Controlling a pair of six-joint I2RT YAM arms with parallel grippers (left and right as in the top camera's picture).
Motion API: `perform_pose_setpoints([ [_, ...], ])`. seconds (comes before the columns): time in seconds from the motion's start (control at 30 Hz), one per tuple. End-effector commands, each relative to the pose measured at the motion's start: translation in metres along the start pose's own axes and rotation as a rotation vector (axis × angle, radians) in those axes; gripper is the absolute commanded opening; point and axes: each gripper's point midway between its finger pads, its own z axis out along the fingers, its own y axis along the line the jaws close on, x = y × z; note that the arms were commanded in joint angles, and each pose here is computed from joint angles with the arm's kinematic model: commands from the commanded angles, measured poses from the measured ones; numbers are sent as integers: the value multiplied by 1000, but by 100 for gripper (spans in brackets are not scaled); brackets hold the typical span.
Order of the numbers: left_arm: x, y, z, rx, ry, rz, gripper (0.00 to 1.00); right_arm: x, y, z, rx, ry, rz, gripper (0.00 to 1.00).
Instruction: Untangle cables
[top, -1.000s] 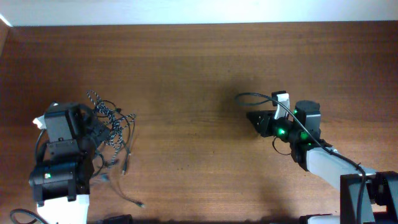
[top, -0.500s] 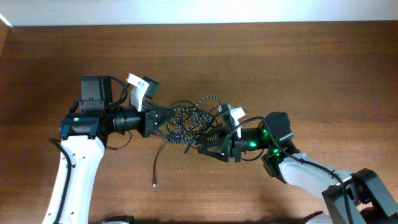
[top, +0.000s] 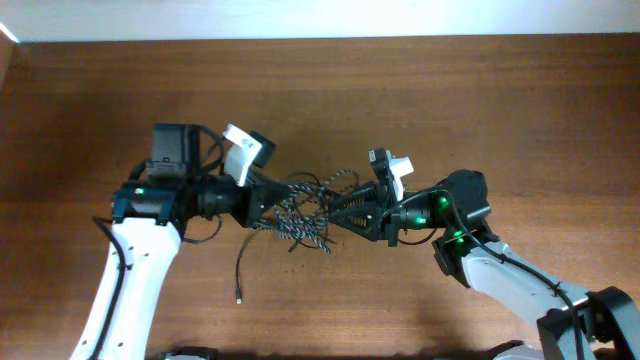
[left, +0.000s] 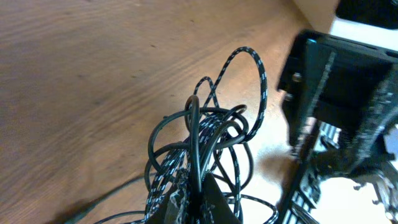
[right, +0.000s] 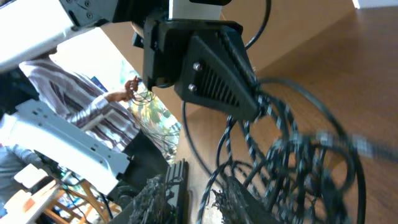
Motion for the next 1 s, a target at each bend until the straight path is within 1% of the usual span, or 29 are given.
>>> perform_pose_setpoints([
  [0.0,-5,-21,8,57,7,74,0,0,-5,-1,21,15,-90,33],
  [0.03,-2,-10,8,-5,27,68,0,-8,-10,-7,39,-3,27,30],
  [0.07,0,5,7,-91,42,-3,0,-30,-15,-18,60,-44,185,27],
  [0.1,-3,23,5,-196,33,-73,0,-62,-10,-23,44,-69,193,27],
  [0.13,-8,35,2,-263,12,-100,0,-91,0,-20,27,-84,126,27],
  [0.2,-22,39,1,-283,-37,-74,0,-138,10,-15,46,-91,-8,27],
  [0.23,-29,41,0,-289,-64,-52,0,-159,-9,-16,175,-123,-20,27],
  [0.27,-33,41,0,-291,-77,-41,0,-176,-49,-32,464,-159,-10,24],
  [0.3,-34,42,0,-293,-81,-41,0,-195,-83,-69,853,-166,-45,21],
  [0.33,-33,50,-3,-345,-78,-66,0,-205,-87,-88,983,-179,-29,19],
  [0.37,-31,62,-8,-417,-79,-111,0,-203,-84,-102,1074,-158,30,18],
  [0.4,-30,66,-10,-445,-80,-120,0,-188,-76,-102,1073,-83,103,24],
  [0.43,-32,66,-9,-444,-86,-113,0,-160,-58,-76,891,21,203,36],
  [0.47,-36,67,-9,-462,-93,-99,0,-143,-40,-55,735,82,263,38],
  [0.5,-38,72,-9,-520,-106,-118,0,-125,-23,-32,609,142,303,43],
  [0.53,-41,74,-8,-588,-126,-157,0,-106,-17,-15,578,182,371,42],
  [0.57,-42,70,-4,-600,-127,-160,0,-83,-12,6,555,220,501,42],
  [0.6,-42,64,1,-586,-120,-147,0,-69,-9,19,547,245,580,41],
  [0.63,-42,63,3,-581,-119,-147,0,-54,-13,29,565,272,642,27],
  [0.67,-42,61,4,-570,-154,-267,0,-23,-40,36,718,276,795,26],
  [0.7,-42,61,4,-560,-191,-395,0,-12,-53,37,764,272,866,26],
  [0.73,-42,61,4,-556,-205,-440,0,-5,-69,33,846,244,925,26],
  [0.77,-42,59,5,-539,-215,-484,0,2,-83,33,888,217,996,27],
  [0.8,-42,50,10,-479,-201,-493,0,4,-92,37,891,191,1039,27],
  [0.87,-34,50,11,-484,-163,-491,0,-21,-101,50,828,107,968,29],
  [0.9,-33,47,13,-472,-148,-456,0,-27,-103,53,814,88,953,31],
  [0.97,-33,45,14,-458,-129,-387,0,-27,-103,53,816,71,989,31],
])
